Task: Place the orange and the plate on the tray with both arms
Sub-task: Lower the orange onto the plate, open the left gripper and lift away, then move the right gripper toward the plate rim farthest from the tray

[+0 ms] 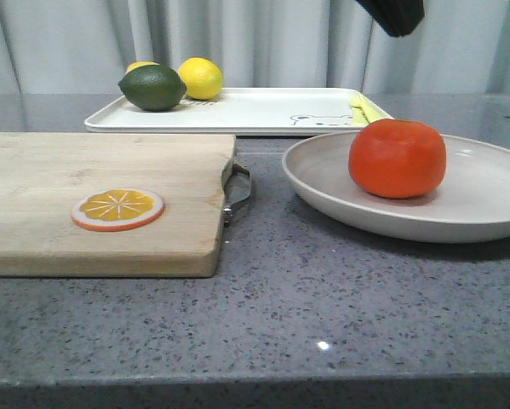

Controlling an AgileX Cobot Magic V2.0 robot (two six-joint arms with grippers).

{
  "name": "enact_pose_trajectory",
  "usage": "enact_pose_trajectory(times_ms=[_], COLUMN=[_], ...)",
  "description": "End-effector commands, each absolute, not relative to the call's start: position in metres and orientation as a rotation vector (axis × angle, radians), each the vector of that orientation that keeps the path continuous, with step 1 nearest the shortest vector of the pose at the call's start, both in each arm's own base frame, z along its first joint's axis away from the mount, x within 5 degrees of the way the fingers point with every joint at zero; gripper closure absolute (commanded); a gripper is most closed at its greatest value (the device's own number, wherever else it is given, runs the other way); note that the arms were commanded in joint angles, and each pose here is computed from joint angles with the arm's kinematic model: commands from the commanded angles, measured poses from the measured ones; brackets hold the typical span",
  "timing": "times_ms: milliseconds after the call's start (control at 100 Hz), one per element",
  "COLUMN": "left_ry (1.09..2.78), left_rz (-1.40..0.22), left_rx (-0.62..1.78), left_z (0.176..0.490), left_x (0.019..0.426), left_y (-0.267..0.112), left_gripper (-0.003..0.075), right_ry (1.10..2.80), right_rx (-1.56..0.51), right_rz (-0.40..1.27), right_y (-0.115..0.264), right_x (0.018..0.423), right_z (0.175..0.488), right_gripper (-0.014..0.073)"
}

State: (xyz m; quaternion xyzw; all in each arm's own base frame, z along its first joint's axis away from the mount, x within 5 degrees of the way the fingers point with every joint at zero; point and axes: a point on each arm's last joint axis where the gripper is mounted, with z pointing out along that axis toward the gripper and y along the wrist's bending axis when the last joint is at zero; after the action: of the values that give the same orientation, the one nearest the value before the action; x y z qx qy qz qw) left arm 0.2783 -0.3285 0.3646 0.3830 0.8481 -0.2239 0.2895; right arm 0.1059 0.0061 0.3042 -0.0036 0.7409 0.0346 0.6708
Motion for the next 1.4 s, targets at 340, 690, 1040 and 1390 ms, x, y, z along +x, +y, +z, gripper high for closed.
enact_pose_trajectory(times_ms=[340, 690, 1040, 1390], left_ry=[2.049, 2.017, 1.928, 1.824], left_rz=[-0.639, -0.629, -0.645, -0.670], left_rx=[0.820, 0.753, 0.694, 0.644], left_z=[0.419, 0.401, 0.378, 0.357], left_x=[0.246, 0.207, 0.152, 0.108], left_y=[-0.256, -0.207, -0.153, -0.111], left_gripper=[0.0739, 0.0739, 0.0739, 0.0739], right_ry=[1.569, 1.569, 1.569, 1.569], right_rx=[-0.015, -0.015, -0.015, -0.015], right_rz=[0.084, 0.084, 0.084, 0.084], right_y=[0.007, 0.007, 0.007, 0.007], right_x=[0.108, 0.108, 0.108, 0.108], right_z=[0.322, 0.322, 0.322, 0.322], right_gripper=[0.0655, 0.0655, 0.0655, 0.0655])
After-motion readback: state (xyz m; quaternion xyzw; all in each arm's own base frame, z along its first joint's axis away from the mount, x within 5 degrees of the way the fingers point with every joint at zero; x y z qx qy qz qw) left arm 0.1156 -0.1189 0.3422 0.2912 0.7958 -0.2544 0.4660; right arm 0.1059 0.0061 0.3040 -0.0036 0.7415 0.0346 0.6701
